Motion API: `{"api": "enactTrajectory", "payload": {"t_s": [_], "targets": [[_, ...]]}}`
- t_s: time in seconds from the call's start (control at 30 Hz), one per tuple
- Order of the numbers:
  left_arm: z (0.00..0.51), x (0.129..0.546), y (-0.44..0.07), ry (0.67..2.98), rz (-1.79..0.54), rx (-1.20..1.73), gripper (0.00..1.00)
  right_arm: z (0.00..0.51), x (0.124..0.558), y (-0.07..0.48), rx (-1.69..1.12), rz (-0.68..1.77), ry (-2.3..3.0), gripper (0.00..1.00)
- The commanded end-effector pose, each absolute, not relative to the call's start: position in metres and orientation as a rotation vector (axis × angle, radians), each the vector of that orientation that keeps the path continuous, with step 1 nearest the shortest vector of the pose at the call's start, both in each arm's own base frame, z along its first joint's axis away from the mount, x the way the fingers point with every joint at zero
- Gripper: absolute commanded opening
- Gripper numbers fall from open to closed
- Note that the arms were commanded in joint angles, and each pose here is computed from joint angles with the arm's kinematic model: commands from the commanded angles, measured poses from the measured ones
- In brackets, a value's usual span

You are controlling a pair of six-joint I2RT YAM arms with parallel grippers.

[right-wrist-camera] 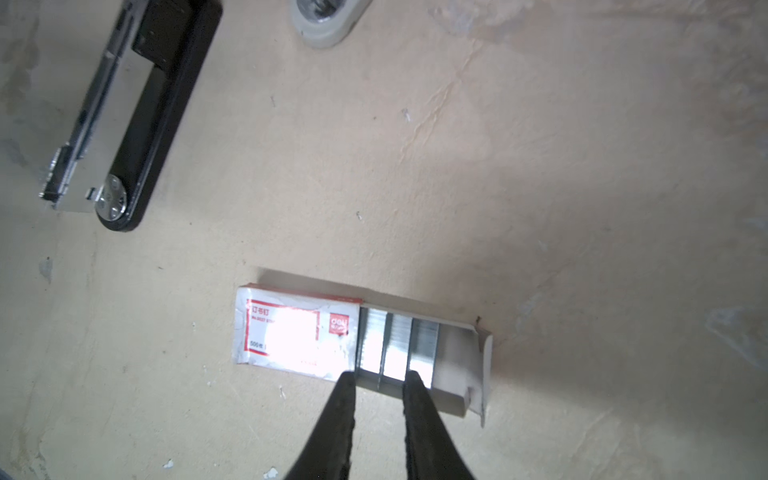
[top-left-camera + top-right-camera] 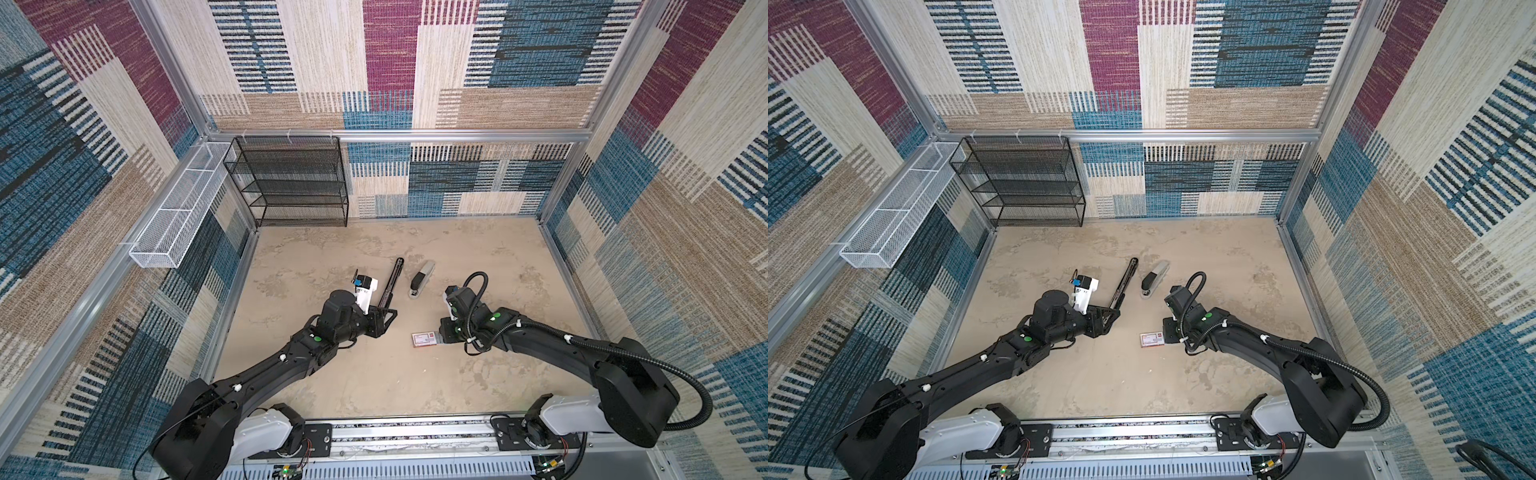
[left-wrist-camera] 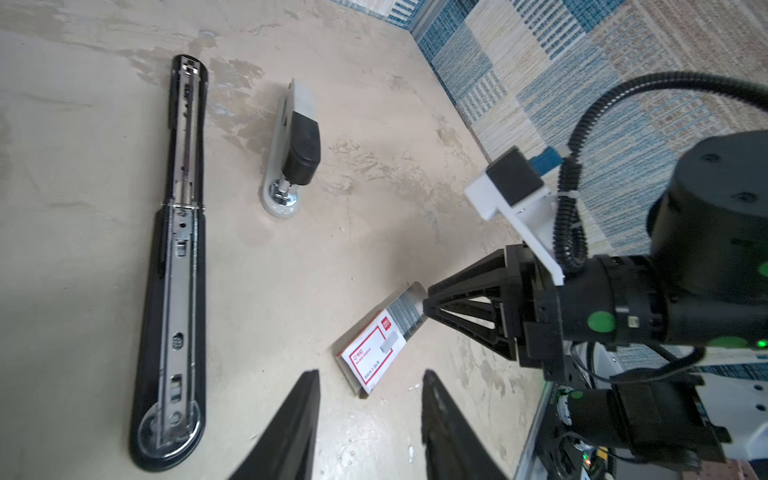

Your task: Load the staples into the stapler

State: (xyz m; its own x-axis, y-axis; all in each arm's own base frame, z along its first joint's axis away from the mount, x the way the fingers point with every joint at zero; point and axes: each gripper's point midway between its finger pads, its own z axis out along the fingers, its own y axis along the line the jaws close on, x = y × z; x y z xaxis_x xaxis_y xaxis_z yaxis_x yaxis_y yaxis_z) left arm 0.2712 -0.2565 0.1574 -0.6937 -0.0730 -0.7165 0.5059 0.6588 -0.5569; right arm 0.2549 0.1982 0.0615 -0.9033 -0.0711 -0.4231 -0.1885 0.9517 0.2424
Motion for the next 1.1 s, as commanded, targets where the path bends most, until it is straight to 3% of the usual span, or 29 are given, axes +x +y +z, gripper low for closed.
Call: {"api": "enactTrajectory", "payload": {"t_s": [0.0, 0.5, 1.07], "targets": [[0.172, 0.271, -0.269, 2.082, -1.101, 0.352, 0.43, 0.056, 0.252, 0.192, -0.155, 0.345, 2.72, 0.23], [0.16, 0.272, -0.281, 2.129, -1.141, 0.353, 0.4, 0.034, 0.251, 0.182, -0.148, 0.247, 2.772, 0.15], [0.153, 0.272, -0.282, 2.154, -1.147, 0.339, 0.39, 0.024, 0.253, 0.181, -0.146, 0.237, 2.789, 0.15]]}}
